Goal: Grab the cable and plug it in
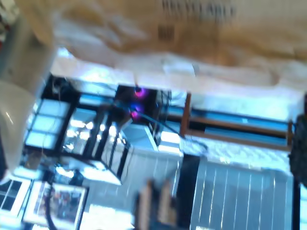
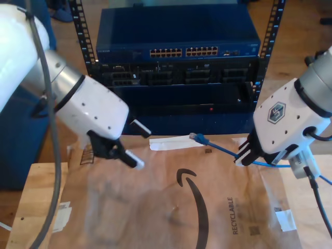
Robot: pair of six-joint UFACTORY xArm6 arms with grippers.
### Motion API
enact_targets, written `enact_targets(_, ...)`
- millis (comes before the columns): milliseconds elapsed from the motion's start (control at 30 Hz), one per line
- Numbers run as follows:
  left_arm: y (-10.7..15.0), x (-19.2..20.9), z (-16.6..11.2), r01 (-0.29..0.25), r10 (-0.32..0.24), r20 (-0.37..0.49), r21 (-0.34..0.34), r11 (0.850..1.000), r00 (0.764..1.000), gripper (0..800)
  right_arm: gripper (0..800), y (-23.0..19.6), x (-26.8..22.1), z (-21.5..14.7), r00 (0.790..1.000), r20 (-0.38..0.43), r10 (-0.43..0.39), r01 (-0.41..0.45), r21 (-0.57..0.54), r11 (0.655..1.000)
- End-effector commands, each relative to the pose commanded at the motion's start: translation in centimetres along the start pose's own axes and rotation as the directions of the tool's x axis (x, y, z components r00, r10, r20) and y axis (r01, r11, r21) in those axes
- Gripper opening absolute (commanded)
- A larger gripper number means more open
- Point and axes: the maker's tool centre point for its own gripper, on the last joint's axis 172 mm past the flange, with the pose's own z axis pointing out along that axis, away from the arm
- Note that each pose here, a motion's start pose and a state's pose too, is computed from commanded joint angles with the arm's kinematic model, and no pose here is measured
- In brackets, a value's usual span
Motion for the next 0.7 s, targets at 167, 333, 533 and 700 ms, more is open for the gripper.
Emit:
enact_targets(167, 1.0, -2.9, -0.6, -0.018, 0.018, 0.088, 0.006, 1.000, 0.996, 800, 16, -0.3, -1.2, -1.0, 0.998, 0.064, 0.024, -0.024, 0.011, 1.000)
enact_targets(333, 1.3, -6.3, -1.6, -0.048, 0.048, 0.178, -0.006, 0.999, 0.983, 800, 20, -1.3, -1.4, -4.4, 0.993, 0.107, 0.051, -0.058, 0.057, 0.997)
enact_targets(533, 1.8, -7.9, -1.5, -0.057, 0.058, 0.261, -0.012, 0.998, 0.963, 800, 19, -1.7, -1.9, -4.9, 0.983, 0.169, 0.072, -0.083, 0.060, 0.995)
enact_targets(700, 2.1, -9.2, -1.8, -0.065, 0.068, 0.309, -0.021, 0.998, 0.949, 793, 19, -1.1, -3.0, -4.5, 0.975, 0.208, 0.073, -0.079, 0.021, 0.997)
